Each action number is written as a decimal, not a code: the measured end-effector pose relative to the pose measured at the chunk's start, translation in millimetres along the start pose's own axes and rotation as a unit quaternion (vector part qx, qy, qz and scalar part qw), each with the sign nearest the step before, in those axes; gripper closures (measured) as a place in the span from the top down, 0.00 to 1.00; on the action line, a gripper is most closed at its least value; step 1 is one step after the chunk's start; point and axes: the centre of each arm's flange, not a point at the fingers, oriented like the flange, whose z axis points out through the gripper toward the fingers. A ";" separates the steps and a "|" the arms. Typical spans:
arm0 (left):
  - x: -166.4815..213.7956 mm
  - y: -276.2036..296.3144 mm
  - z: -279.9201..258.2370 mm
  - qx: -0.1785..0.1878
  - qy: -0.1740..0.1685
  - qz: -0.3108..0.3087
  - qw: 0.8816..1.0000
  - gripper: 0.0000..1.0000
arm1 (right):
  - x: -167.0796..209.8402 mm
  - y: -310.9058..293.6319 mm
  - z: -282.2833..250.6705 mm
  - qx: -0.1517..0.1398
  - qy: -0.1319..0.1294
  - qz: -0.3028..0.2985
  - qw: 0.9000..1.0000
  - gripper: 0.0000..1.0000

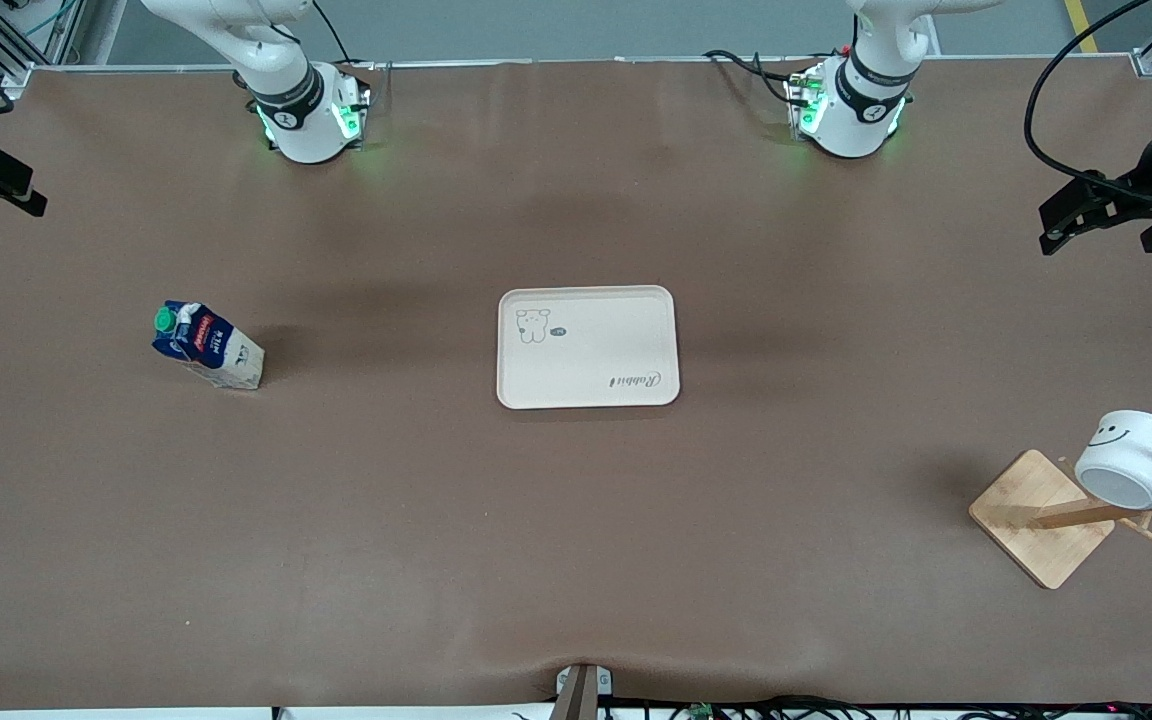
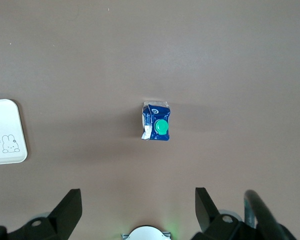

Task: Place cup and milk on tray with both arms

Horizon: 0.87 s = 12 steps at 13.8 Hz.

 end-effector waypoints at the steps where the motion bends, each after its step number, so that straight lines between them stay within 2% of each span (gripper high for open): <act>1: 0.0 -0.1 -0.2 0.000 0.000 0.000 1.000 1.00 | 0.0 0.0 0.0 0.000 0.000 0.000 1.000 1.00; 5: 0.4 -16.2 -3.4 0.000 0.004 -0.014 1.000 1.00 | 0.0 0.2 0.1 0.000 0.000 0.000 1.000 1.00; 10: -1.9 -76.9 -7.7 -0.008 0.012 -0.069 0.997 1.00 | 0.1 0.6 0.4 0.000 0.000 0.001 1.000 1.00; 12: -0.2 -107.7 0.1 -0.024 0.028 -0.092 0.995 1.00 | 0.6 0.8 1.2 0.000 -0.001 0.001 1.000 1.00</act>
